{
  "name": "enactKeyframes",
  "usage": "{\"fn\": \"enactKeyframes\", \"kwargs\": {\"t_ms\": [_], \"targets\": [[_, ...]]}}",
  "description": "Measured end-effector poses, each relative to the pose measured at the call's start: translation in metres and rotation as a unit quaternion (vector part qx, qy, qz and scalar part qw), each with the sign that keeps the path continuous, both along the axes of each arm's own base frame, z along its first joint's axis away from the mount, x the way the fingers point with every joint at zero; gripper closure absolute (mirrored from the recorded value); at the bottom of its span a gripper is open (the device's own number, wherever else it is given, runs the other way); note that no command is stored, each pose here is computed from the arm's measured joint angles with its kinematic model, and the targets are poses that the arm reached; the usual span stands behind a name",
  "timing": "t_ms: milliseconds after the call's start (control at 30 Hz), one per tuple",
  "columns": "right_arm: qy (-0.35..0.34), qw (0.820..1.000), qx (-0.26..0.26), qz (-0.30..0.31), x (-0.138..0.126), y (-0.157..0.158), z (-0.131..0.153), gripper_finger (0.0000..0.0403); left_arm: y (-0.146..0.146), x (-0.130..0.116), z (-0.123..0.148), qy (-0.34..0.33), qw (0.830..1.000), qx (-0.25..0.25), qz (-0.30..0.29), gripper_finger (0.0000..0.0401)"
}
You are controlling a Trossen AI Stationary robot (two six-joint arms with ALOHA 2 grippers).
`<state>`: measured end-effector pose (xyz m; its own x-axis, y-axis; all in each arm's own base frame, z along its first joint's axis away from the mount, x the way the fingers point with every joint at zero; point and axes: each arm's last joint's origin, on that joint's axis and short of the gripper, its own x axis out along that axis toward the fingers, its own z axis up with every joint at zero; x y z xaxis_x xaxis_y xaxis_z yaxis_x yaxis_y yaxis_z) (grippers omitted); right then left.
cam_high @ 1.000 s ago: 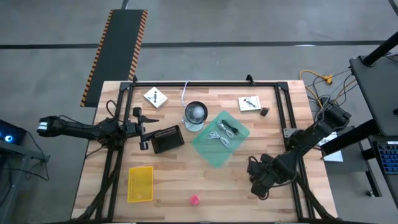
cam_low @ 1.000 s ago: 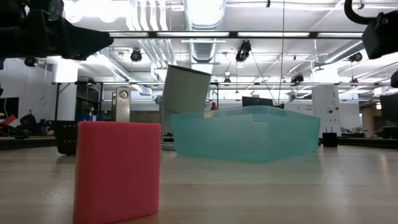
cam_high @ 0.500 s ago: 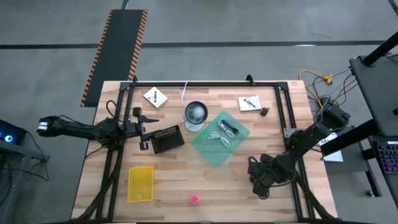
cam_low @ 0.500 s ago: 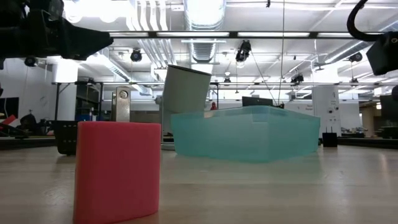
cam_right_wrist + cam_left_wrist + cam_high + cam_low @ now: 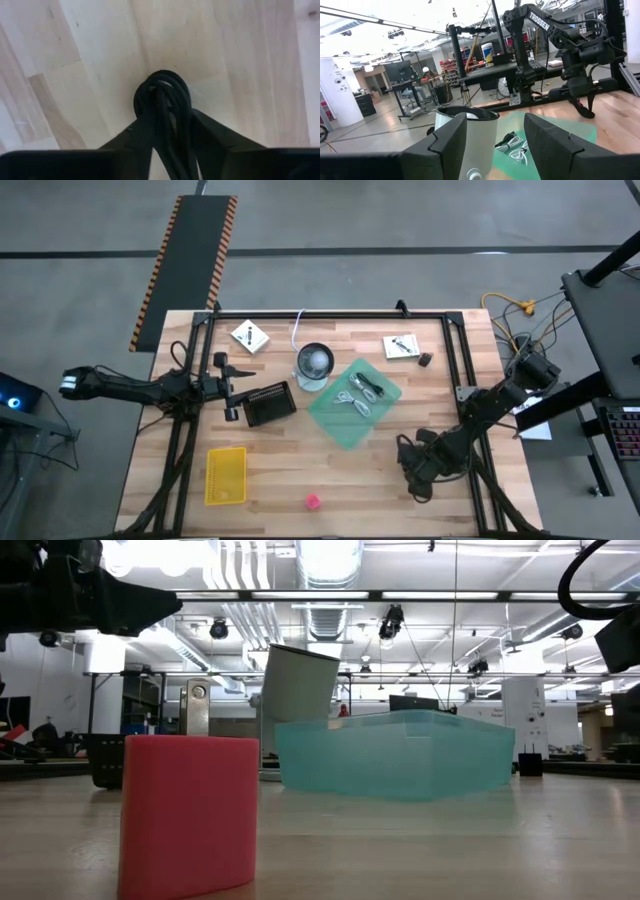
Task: Pick and place items into bin
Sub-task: Put the black charger cable into the green bin
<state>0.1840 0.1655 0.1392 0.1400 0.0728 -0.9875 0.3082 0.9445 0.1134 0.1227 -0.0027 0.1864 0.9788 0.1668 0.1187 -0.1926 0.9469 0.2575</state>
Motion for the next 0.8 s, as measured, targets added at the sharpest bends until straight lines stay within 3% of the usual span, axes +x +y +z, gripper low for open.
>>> {"fn": "enactKeyframes", "kwargs": {"t_ms": [200, 500, 800], "targets": [[-0.001, 1.000, -0.001, 0.011, 0.000, 0.000, 0.000, 0.0383, 0.000, 0.000, 0.000, 0.000, 1.000, 0.000, 0.000, 0.0218], [-0.016, 1.000, 0.001, 0.015, 0.003, 0.002, 0.004, 0.0388, 0.000, 0.000, 0.000, 0.000, 1.000, 0.000, 0.000, 0.0218], [-0.099, 0.992, -0.040, 0.063, 0.021, 0.011, 0.028, 0.0389, 0.000, 0.000, 0.000, 0.001, 1.000, 0.000, 0.000, 0.0218]]}}
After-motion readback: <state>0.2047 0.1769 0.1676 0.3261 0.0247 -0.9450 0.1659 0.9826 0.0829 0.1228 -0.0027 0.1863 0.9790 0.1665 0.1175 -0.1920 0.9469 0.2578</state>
